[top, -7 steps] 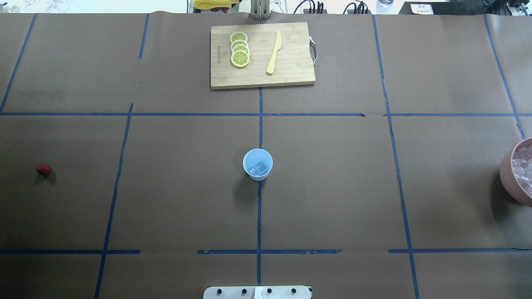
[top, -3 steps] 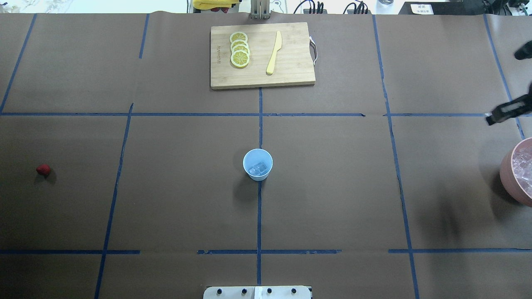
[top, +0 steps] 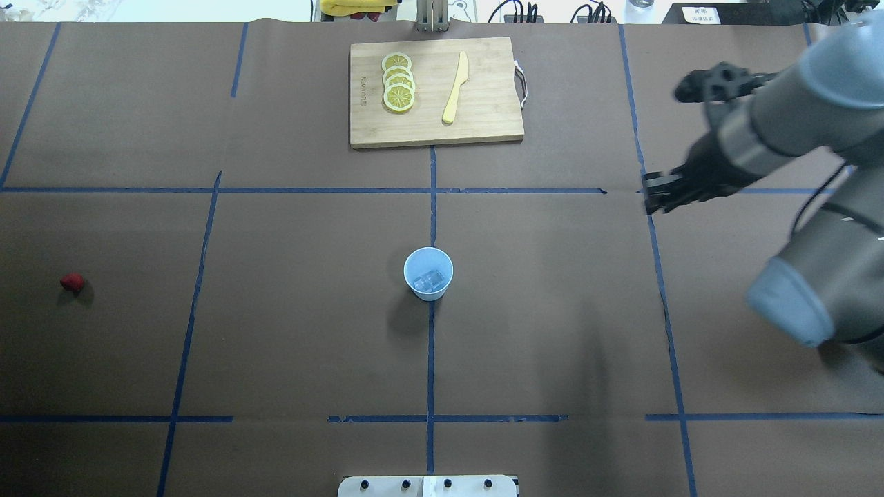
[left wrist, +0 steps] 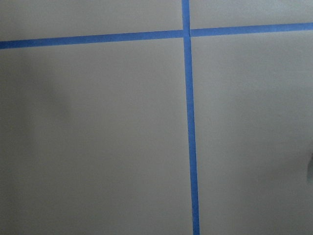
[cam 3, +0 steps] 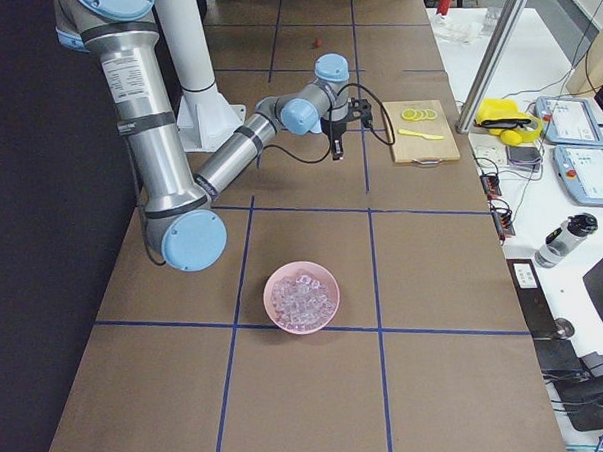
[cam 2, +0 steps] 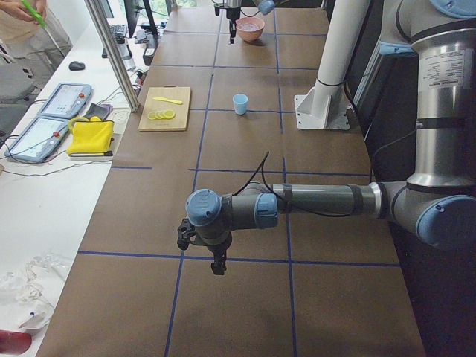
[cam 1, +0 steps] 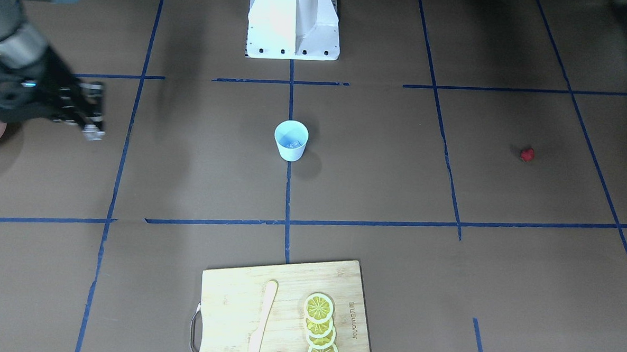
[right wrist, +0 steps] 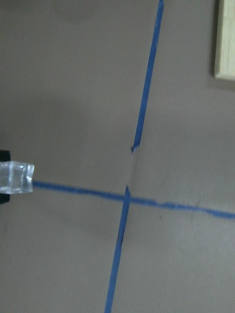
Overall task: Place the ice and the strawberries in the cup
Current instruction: 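Carry the third ice cube with the right gripper over the cup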
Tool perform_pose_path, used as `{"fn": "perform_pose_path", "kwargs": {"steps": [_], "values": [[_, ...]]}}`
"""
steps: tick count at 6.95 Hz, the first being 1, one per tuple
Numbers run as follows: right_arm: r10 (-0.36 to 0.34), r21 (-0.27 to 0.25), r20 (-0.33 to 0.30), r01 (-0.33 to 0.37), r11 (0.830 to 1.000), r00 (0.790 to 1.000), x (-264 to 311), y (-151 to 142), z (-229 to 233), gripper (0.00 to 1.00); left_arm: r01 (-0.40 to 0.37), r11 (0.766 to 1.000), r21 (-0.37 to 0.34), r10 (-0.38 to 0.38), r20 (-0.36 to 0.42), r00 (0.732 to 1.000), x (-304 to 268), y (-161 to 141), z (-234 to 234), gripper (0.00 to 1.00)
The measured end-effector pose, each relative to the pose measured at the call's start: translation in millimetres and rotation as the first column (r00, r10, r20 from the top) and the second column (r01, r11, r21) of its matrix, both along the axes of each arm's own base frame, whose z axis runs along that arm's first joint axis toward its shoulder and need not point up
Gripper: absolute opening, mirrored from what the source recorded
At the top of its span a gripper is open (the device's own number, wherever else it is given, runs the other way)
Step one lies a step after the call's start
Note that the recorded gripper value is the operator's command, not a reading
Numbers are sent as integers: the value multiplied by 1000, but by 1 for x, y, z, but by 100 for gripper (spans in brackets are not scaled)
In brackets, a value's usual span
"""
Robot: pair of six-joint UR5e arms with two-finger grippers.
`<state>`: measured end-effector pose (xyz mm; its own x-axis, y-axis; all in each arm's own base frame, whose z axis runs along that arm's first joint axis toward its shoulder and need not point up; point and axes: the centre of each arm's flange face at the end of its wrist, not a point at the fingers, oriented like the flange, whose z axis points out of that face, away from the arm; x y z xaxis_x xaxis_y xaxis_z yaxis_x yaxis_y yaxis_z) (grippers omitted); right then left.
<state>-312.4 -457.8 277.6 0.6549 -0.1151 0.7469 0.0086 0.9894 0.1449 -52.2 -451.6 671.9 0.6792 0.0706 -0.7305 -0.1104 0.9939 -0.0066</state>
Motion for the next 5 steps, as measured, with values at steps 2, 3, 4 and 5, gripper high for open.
{"fn": "perform_pose_path", "kwargs": {"steps": [2, 3, 4, 5], "values": [[61, -54, -45, -64, 997, 997, -101, 24, -87, 0, 0, 1000, 0, 0, 0, 1000, 0, 0, 0, 100], [96, -75, -62, -101, 992, 993, -151, 36, -119, 0, 0, 1000, 0, 0, 0, 1000, 0, 0, 0, 100], [121, -90, -76, -127, 988, 990, -192, 46, -141, 0, 0, 1000, -1, 0, 0, 1000, 0, 0, 0, 100], [138, -101, -87, -146, 984, 987, -225, 56, -154, 0, 0, 1000, -2, 0, 0, 1000, 0, 0, 1, 100]]}}
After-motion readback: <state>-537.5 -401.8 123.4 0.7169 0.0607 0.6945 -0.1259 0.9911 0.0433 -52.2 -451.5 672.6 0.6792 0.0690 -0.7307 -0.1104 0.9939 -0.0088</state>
